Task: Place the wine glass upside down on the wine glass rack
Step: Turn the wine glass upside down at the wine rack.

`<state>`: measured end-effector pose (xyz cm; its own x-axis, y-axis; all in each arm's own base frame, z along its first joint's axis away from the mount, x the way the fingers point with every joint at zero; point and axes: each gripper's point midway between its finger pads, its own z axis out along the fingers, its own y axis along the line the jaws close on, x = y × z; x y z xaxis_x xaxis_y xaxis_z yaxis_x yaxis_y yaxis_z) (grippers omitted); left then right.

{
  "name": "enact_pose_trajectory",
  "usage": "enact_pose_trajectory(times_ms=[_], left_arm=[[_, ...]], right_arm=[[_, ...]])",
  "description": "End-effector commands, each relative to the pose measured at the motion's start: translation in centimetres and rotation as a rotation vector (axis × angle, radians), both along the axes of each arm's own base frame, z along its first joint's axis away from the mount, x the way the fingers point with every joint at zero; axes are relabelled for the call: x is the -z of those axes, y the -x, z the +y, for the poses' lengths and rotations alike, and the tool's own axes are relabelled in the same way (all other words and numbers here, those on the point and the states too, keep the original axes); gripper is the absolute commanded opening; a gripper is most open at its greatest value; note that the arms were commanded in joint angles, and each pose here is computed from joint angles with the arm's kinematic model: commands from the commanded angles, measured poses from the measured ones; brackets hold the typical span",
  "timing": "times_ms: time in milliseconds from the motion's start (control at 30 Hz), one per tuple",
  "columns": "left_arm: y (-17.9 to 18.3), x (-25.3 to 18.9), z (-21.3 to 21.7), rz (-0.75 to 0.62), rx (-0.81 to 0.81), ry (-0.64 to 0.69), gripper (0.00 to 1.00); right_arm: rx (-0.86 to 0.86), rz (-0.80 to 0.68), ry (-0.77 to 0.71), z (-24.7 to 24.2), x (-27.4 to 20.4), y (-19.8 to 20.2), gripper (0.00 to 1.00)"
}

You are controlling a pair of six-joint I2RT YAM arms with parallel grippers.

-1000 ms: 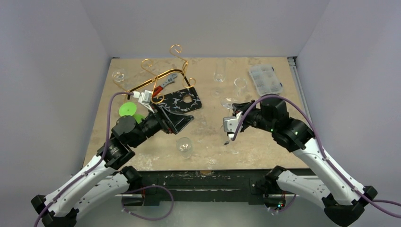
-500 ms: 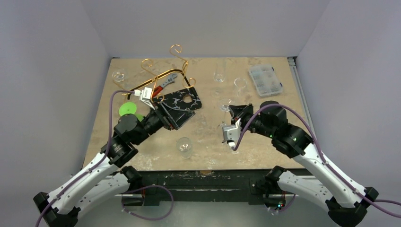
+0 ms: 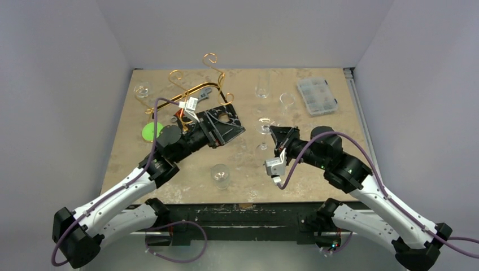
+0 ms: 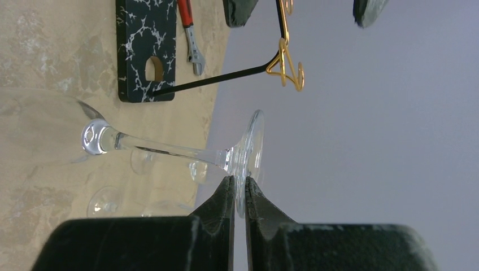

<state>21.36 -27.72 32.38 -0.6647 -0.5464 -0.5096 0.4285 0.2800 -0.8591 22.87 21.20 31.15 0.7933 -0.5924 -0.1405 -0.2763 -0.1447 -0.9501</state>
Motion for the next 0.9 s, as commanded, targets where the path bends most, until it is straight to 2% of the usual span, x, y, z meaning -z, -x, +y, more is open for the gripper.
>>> enact_pose_trajectory(times_ms=[0,100,300,467,633,867], left_arm=[[-0.2,-3.6,-1.0,-0.02,0.041,0.133,0.96],[-0.8,-3.5,-1.7,0.014,0.051,0.16,0.9],[-1.1,-3.4,-3.2,0.055,0.118,0.218,0.68],[-0.9,-3.4,-3.8,0.069,0.154,0.231,0.59],[-0.5,-3.7,-3.7,0.059,0.168,0.233,0.4],[0.0,-3.5,-4.0,0.068,0.207,0.223,0.35]], right_arm=[[-0.047,-0.173,-0.069,0.9,-3.9,0.4,0.0],[-0.074,-0.199,-0.07,1.6,-3.9,0.8,0.0],[-0.103,-0.232,-0.085,2.6,-3.9,1.2,0.0],[-0.119,-0.259,-0.084,3.1,-3.7,1.4,0.0],[-0.117,-0.268,-0.073,3.2,-3.3,1.3,0.0],[-0.127,-0.291,-0.072,3.2,-3.4,1.5,0.0]])
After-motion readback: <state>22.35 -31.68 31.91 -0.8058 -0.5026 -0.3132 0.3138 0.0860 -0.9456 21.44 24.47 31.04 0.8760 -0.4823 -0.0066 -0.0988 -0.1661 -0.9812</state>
